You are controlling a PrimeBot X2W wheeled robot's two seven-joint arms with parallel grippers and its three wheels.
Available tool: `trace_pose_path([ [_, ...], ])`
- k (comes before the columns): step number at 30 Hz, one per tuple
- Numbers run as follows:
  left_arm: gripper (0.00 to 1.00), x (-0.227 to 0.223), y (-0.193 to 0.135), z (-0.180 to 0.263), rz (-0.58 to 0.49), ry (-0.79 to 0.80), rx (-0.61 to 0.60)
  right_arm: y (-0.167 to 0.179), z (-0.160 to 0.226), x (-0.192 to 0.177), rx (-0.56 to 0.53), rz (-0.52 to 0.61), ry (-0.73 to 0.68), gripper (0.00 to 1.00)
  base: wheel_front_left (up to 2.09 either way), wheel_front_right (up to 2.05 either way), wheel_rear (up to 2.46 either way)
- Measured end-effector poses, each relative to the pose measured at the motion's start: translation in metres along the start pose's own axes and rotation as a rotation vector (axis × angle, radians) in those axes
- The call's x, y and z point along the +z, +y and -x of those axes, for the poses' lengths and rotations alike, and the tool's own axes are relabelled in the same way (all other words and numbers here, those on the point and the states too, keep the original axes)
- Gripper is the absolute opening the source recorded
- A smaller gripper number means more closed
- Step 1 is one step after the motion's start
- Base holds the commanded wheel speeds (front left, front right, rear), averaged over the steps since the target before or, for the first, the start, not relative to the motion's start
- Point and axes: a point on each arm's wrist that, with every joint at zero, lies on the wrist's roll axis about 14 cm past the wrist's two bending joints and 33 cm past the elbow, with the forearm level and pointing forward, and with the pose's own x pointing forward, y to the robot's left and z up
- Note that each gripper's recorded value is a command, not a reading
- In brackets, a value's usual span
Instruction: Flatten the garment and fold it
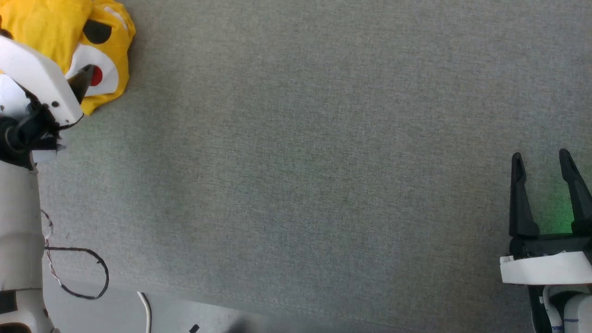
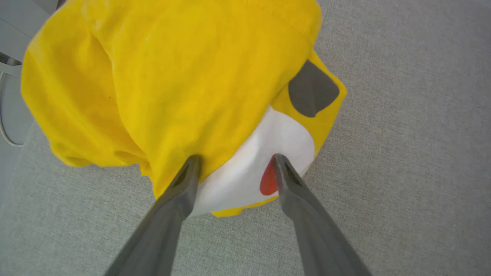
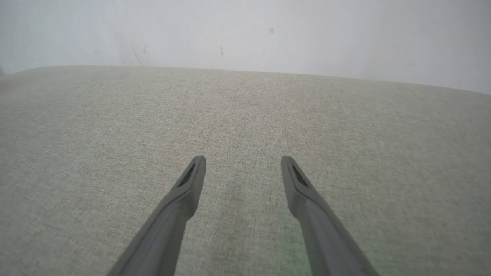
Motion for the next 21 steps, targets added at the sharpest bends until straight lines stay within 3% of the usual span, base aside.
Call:
trace_pose_path([
  [1, 0.0, 0.0, 0.0, -0.002, -0.007, -0.009, -0.001, 0.0, 0.0, -0.001, -0.001, 0.0, 0.002, 1.0, 0.0, 0.0, 0.0],
  [14, 0.0, 0.016, 0.002, 0.006, -0.028, -0.117, -0.019, -0.005, 0.003, 0.011, -0.015, 0.008, -0.022, 1.0, 0.0, 0.0, 0.0],
  [21, 0.0, 0.067, -0.002, 0.039, -0.1, -0.293, -0.039, -0.005, 0.009, 0.027, -0.023, -0.02, -0.058, 1.0, 0.0, 0.0, 0.0],
])
